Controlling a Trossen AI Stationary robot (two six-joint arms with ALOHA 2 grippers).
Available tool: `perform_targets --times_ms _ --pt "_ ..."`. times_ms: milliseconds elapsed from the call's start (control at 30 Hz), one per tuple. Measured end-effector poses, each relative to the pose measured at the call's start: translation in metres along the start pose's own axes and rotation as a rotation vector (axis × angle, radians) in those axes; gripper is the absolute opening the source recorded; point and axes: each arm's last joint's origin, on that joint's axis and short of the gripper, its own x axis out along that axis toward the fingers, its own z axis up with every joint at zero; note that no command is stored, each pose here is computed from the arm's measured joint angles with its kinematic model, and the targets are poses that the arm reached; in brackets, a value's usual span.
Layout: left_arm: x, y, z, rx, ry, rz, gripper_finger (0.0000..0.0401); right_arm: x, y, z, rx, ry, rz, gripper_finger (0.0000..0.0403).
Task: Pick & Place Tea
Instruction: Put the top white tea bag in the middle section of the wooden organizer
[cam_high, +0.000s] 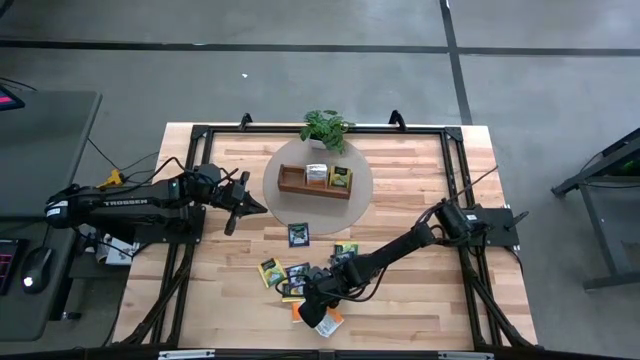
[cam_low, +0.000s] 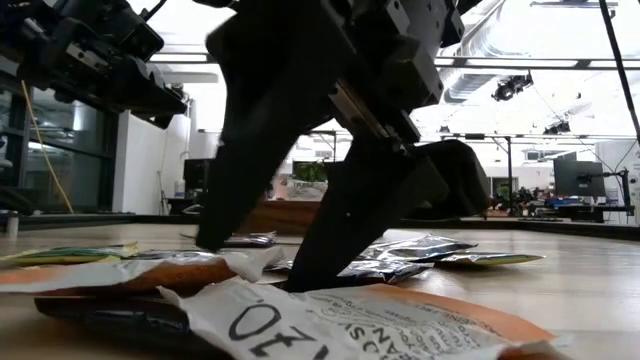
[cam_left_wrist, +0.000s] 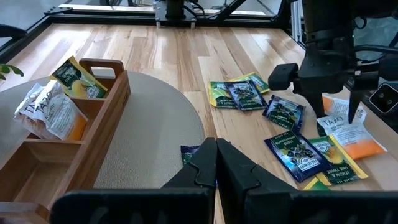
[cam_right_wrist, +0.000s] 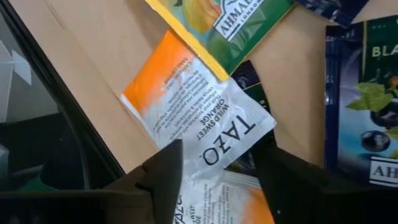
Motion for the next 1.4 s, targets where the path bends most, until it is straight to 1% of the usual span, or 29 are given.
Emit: perform_targets --times_ms 233,567,600,967,1233,1400 --pt "0.000 0.000 0.000 0.000 0.000 0.000 0.0000 0.000 -0.001 0.000 0.001 -0.001 -0.011 0.0103" --pt "0.000 0.000 0.000 0.000 0.001 0.000 0.0000 0.000 -0.002 0.000 -0.022 -0.006 -0.018 0.0010" --pt "0.000 0.000 0.000 0.000 0.000 0.000 0.0000 0.000 -0.002 0.000 -0.025 -0.006 -0.018 0.0006" --pt "0.000 0.000 0.000 0.000 0.000 0.000 0.0000 -0.002 0.001 -0.001 -0.064 0.011 0.003 0.0002" --pt "0.000 0.000 0.000 0.000 0.000 0.000 0.0000 -0.020 0.012 0.001 -0.121 -0.036 0.043 0.0001" --pt "0.000 0.000 0.000 0.000 0.000 0.000 0.0000 -0.030 0.014 0.005 -0.169 -0.048 0.050 0.0001"
